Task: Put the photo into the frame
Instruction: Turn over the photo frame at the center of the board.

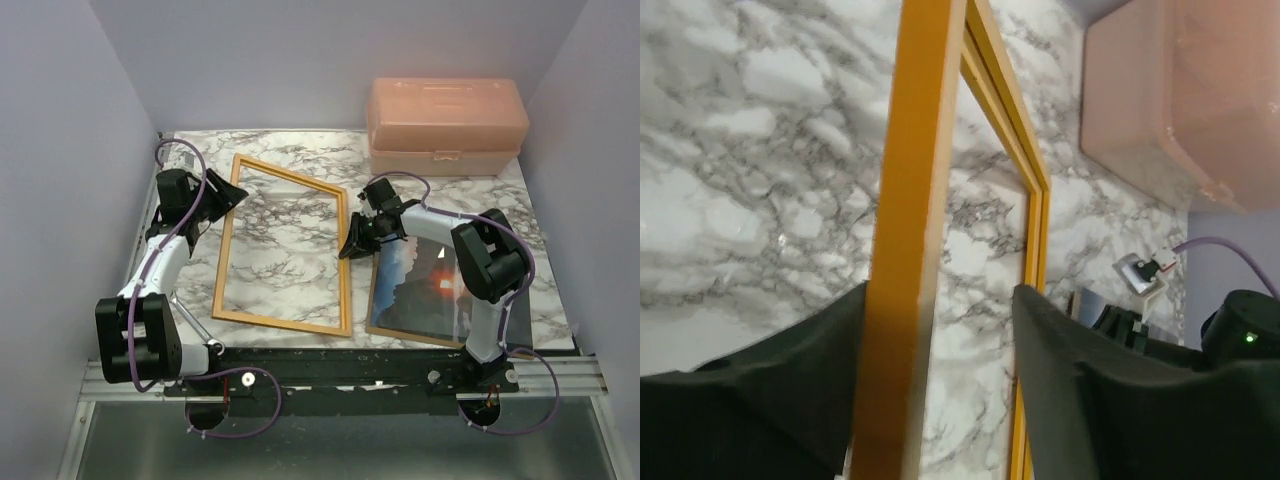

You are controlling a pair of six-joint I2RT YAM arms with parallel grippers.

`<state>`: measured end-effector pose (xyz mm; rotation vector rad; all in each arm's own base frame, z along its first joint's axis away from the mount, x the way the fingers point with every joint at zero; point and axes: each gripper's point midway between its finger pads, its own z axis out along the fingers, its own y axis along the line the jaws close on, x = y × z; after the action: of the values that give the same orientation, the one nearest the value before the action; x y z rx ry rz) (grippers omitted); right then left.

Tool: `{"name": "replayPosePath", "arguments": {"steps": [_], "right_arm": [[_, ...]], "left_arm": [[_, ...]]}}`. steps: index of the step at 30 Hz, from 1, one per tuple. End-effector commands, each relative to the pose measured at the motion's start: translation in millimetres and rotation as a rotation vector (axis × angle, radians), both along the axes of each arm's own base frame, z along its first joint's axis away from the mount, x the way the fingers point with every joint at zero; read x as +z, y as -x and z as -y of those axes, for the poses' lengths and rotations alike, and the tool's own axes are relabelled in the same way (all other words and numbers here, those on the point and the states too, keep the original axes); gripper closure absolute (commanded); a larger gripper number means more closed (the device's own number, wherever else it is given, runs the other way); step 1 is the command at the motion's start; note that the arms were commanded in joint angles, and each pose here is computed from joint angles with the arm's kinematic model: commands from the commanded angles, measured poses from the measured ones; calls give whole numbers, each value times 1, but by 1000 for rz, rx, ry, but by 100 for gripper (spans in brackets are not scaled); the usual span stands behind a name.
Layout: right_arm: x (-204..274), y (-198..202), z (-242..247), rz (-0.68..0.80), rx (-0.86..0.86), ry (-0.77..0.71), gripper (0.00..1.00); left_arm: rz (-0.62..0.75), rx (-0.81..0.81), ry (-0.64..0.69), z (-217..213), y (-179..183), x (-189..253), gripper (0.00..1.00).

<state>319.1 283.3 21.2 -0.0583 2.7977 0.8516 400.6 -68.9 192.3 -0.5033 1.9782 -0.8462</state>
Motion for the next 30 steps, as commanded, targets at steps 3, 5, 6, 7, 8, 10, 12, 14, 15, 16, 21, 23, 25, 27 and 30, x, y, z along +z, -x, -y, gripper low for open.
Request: {"name": "replayPosePath", "arguments": {"steps": [3, 5, 6, 7, 8, 10, 12, 14, 15, 16, 21, 23, 25, 27, 30], "right_arm": [[-40, -1, 29, 7, -22, 194, 89], [-40, -2, 29, 10, -26, 200, 93], [-40, -3, 29, 9, -26, 202, 96], [-41, -4, 30, 8, -28, 207, 96], [-41, -4, 30, 6, -31, 213, 97], [-41, -5, 32, 5, -40, 226, 99], [-40, -7, 34, 6, -54, 236, 99], [-37, -9, 34, 13, -66, 236, 99], [-34, -10, 34, 19, -75, 237, 98], [-32, -11, 34, 24, -84, 237, 98], [-22, -21, 36, 55, -119, 252, 98], [-21, -25, 37, 62, -121, 265, 98], [-19, -30, 40, 72, -130, 288, 98], [-17, -35, 42, 85, -135, 308, 98], [-13, -43, 43, 104, -138, 329, 98]], "left_arm": [[-114, 37, -134, -19, 10, -12, 22], [-127, 56, -174, -26, 12, -8, 15], [-128, 66, -190, -29, 14, -5, 13], [-125, 72, -207, -32, 15, 0, 11], [-126, 85, -223, -35, 17, 4, 9], [-117, 91, -250, -38, 21, 16, 7], [-92, 96, -276, -41, 24, 33, 5], [-51, 76, -293, -39, 27, 51, 3], [-27, 61, -295, -37, 28, 61, 3], [0, 47, -306, -35, 30, 69, 2], [81, 16, -393, -39, 28, 70, 1], [57, 23, -386, -40, 28, 55, 1], [65, -11, -348, -31, 30, 47, 2], [86, -28, -356, -29, 29, 53, 1], [82, -21, -359, -30, 30, 54, 1]]}}
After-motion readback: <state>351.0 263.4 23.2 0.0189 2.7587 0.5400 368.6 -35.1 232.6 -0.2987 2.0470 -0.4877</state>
